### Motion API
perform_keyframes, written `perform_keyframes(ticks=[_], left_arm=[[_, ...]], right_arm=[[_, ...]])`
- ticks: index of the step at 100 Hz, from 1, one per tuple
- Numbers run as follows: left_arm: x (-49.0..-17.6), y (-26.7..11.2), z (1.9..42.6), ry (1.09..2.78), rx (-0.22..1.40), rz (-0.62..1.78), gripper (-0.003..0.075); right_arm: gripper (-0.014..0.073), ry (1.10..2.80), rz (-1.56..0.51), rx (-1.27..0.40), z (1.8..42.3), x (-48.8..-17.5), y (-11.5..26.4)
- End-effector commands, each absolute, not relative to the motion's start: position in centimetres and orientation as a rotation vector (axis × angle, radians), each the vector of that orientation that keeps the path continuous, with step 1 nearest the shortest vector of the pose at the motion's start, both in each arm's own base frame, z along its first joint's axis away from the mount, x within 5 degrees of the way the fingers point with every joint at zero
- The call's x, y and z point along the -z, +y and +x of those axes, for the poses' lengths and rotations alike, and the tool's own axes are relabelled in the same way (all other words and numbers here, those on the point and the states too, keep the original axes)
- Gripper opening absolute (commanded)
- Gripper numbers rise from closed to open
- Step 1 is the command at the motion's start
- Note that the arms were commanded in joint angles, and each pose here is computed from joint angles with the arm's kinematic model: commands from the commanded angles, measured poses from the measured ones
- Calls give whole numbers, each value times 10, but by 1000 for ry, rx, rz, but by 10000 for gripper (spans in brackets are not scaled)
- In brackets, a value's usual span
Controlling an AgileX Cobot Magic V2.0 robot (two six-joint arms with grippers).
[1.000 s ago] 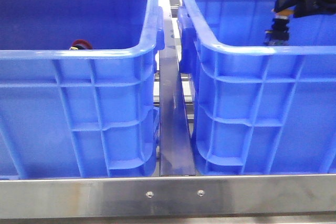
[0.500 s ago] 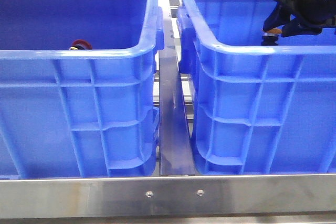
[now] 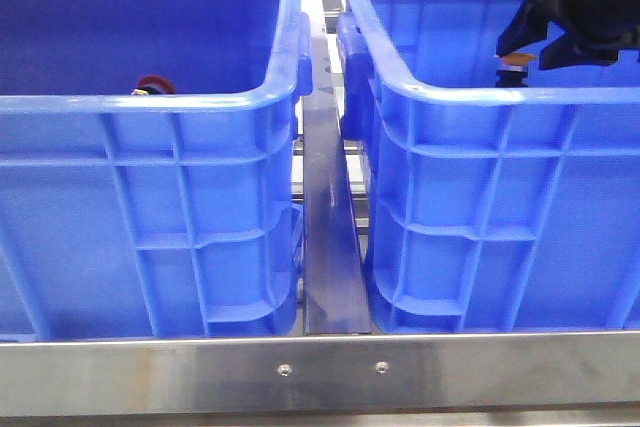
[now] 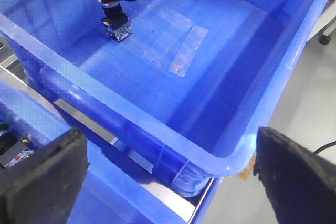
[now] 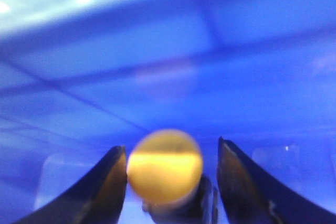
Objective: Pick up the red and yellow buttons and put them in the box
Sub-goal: 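Lower the yellow button into the empty bin and open the right gripper, then move the left gripper back over the button bin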
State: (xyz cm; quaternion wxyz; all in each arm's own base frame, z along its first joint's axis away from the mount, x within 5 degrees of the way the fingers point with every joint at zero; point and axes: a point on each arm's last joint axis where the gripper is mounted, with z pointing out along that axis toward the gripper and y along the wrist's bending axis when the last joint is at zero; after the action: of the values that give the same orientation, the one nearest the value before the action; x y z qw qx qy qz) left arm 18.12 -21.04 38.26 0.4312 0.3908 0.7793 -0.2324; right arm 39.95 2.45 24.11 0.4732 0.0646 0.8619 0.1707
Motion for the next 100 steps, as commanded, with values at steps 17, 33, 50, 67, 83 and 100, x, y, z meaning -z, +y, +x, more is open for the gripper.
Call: perform_keyframes(ticks=[17,33,50,67,83,100], left_arm=[[-409,-206,179,1823,617,899,601],[-409,-206,179,1822,615,900,601],[-409,-194,191,1869,605,798,601],[-404,-165,221,1980,583,535,600],[-386,-144,256,2076,516,373,600],[-354,-125,295,2182,433,263,601]], right_arm=[[419,2012,93,-451,391,-280,28],[419,2010,90,-451,390,-281,28],[419,1982,32,-419,381,-296,28],[419,1933,-12,-390,358,-318,28],[419,1886,-31,-381,342,-336,28],[419,1873,-33,-380,340,-340,28]])
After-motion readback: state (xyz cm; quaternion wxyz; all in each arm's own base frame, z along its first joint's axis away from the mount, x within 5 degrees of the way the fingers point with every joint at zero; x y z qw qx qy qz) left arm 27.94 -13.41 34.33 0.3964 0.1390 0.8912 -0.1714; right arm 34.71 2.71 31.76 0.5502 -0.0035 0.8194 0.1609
